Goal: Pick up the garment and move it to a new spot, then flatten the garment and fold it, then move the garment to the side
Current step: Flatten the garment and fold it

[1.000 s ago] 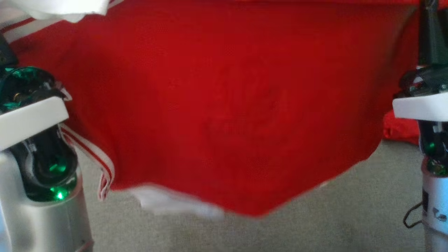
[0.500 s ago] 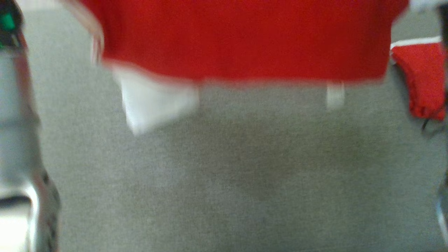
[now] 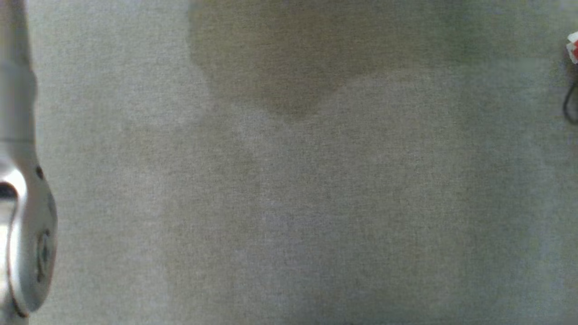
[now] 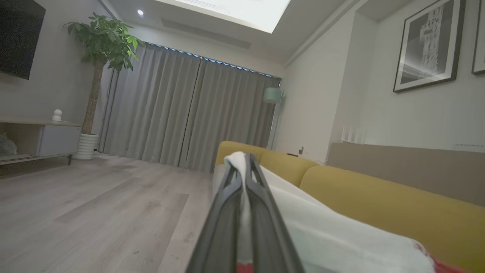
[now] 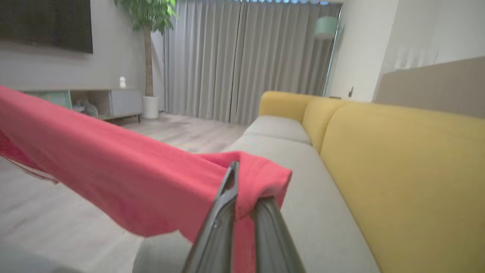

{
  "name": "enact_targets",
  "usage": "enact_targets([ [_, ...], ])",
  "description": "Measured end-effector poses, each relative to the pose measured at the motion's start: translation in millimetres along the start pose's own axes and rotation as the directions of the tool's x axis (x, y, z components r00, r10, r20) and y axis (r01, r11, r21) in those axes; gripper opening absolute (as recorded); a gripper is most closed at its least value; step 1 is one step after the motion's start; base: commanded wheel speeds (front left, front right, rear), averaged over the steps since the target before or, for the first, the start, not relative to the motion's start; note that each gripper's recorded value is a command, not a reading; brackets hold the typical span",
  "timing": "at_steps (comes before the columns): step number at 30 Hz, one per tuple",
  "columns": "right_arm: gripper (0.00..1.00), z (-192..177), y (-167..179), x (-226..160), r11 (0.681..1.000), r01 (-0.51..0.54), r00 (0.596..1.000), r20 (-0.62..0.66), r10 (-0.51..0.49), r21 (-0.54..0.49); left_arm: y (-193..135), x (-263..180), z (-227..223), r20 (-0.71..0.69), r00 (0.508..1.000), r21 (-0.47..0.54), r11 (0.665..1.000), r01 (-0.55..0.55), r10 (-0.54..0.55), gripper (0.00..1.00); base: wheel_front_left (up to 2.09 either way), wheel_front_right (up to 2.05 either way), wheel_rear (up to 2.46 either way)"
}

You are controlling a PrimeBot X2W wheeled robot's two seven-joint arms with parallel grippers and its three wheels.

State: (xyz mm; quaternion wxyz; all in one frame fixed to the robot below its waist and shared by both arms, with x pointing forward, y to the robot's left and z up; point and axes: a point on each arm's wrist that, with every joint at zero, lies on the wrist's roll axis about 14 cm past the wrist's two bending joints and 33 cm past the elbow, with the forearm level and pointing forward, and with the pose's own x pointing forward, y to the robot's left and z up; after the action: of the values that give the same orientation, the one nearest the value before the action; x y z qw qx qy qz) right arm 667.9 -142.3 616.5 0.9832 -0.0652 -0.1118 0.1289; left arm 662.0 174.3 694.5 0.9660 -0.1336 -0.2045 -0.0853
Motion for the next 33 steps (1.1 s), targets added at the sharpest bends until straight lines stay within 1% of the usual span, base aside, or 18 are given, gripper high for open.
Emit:
enact_targets([
  [2,0.00,-31.8,8.8,-8.0,1.000,-0.023,0.995,-0.102,0.023,-0.005,4.0,-11.1,-20.4,-0.052,0.999,0.020,1.000,-0.004,0.005,0.00,0.00,0.00,0.00],
  [4,0.00,-66.9,17.7,-23.1,0.999,-0.045,0.973,-0.225,0.044,0.002,7.1,-28.2,-44.1,-0.117,0.993,0.034,0.999,-0.005,0.009,0.00,0.00,0.00,0.00],
  [7,0.00,-110.9,29.5,-53.4,0.997,-0.078,0.920,-0.384,0.078,0.016,13.3,-65.5,-81.8,-0.230,0.973,0.053,0.999,-0.003,0.015,0.00,0.00,0.00,0.00],
  [10,0.00,-138.1,36.0,-82.5,0.994,-0.107,0.856,-0.505,0.107,0.028,19.8,-109.2,-111.6,-0.335,0.942,0.062,0.998,-0.004,0.025,0.00,0.00,0.00,0.00],
  [11,0.00,-141.9,36.3,-89.6,0.993,-0.112,0.843,-0.526,0.113,0.033,21.1,-122.2,-116.5,-0.354,0.935,0.060,0.998,-0.006,0.027,0.00,0.00,0.00,0.00],
  [13,0.00,-143.3,33.8,-100.1,0.991,-0.127,0.828,-0.547,0.122,0.030,21.6,-145.1,-121.9,-0.388,0.921,0.059,0.998,0.001,0.022,0.00,0.00,0.00,0.00],
  [17,0.00,-134.1,29.4,-118.4,0.987,-0.161,0.816,-0.560,0.143,0.018,10.4,-183.0,-122.0,-0.447,0.894,0.029,0.999,0.035,-0.018,0.00,0.00,0.00,0.00],
  [25,0.00,-122.9,26.8,-165.3,0.978,-0.209,0.787,-0.593,0.172,0.006,-16.6,-257.3,-112.4,-0.596,0.793,-0.046,0.991,0.122,-0.126,0.00,0.00,0.00,0.00],
  [29,0.00,-117.6,31.2,-188.9,0.975,-0.223,0.773,-0.606,0.187,0.016,-29.1,-286.8,-99.3,-0.631,0.758,-0.092,0.986,0.141,-0.168,0.00,0.00,0.00,0.00],
  [33,0.00,-120.9,42.0,-228.4,0.972,-0.228,0.735,-0.646,0.205,0.050,-36.1,-324.1,-86.8,-0.665,0.725,-0.119,0.984,0.135,-0.180,0.00,0.00,0.00,0.00],
])
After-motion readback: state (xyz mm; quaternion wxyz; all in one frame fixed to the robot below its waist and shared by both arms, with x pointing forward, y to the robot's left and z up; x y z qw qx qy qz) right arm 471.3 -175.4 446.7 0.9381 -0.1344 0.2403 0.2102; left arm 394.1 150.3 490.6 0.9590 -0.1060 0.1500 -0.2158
